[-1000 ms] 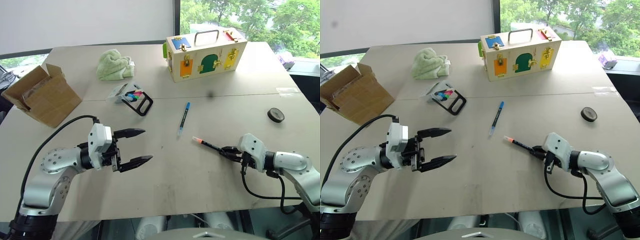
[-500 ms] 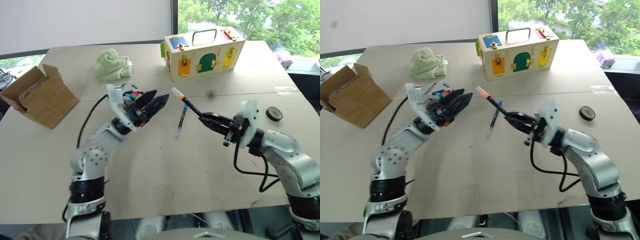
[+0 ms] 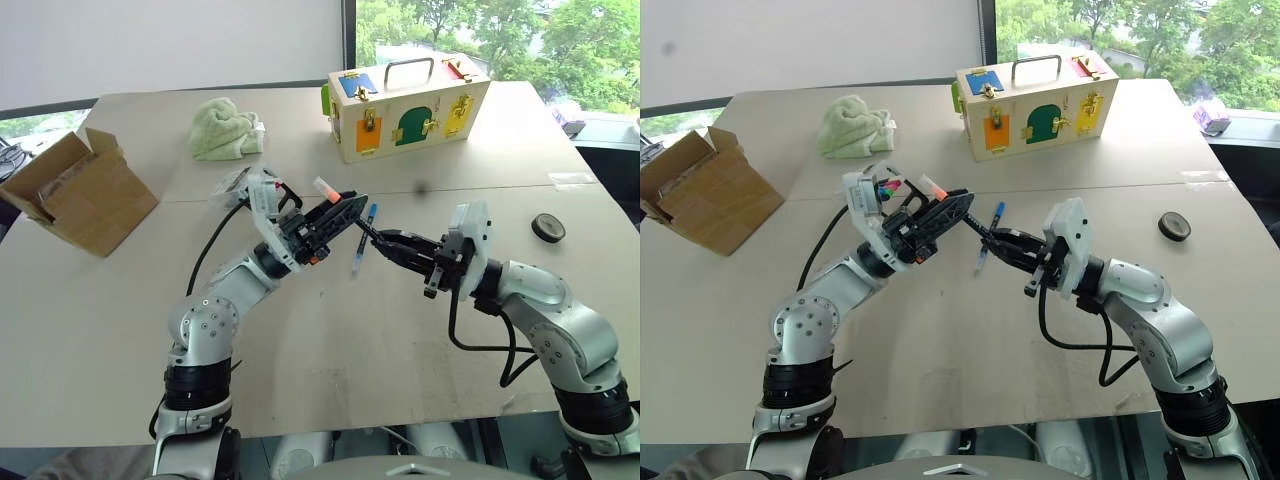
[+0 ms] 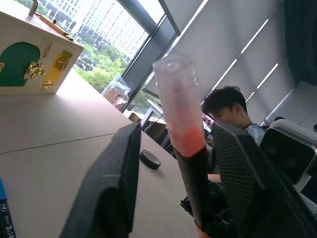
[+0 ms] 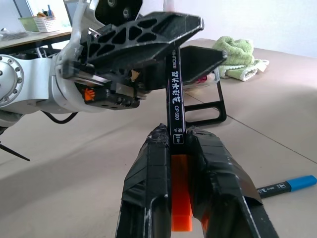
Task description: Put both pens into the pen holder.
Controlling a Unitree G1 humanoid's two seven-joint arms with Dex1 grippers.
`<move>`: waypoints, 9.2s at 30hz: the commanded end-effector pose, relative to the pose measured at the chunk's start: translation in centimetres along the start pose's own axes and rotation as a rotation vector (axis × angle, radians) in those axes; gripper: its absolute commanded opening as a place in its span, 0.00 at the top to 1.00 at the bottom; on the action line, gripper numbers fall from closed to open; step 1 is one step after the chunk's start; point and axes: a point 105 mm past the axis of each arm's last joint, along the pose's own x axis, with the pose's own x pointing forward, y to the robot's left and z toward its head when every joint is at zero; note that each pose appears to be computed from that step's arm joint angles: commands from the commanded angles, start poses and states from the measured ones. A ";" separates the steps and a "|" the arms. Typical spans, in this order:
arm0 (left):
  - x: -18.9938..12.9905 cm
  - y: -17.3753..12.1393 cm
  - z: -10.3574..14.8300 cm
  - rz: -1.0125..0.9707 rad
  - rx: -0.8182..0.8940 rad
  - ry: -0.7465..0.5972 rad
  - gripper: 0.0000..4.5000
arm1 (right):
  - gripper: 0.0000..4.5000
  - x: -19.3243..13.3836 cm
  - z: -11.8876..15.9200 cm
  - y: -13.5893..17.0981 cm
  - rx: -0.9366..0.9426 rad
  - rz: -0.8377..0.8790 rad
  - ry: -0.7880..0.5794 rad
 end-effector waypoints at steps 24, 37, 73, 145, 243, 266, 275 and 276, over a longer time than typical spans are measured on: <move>1.3 0.9 4.5 0.416 2.012 0.116 1.00 | 0.24 -11.4 4.2 -6.5 -0.126 -0.190 -0.020; -1.1 4.5 5.6 0.652 1.835 0.245 1.00 | 0.24 -10.2 3.9 -6.1 -0.086 -0.101 -0.025; -1.0 5.8 2.8 0.527 1.776 0.359 1.00 | 0.24 -10.5 3.2 -6.0 -0.079 -0.141 -0.032; -14.6 -2.6 -1.7 0.176 0.496 0.545 0.02 | 0.22 4.7 -7.0 -5.4 -0.115 -0.253 0.273; 0.1 5.7 4.1 0.586 1.776 0.251 1.00 | 0.23 -5.8 6.3 -5.4 -0.116 0.038 -0.044; -2.0 7.7 5.6 0.689 1.874 0.296 1.00 | 0.23 -5.8 5.8 -5.7 -0.118 0.027 -0.028; -2.9 9.8 6.1 0.723 1.839 0.349 1.00 | 0.23 -5.6 5.7 -5.6 -0.117 0.031 -0.027; -2.8 10.0 5.9 0.718 1.826 0.349 1.00 | 0.23 -5.6 5.8 -5.5 -0.118 0.031 -0.028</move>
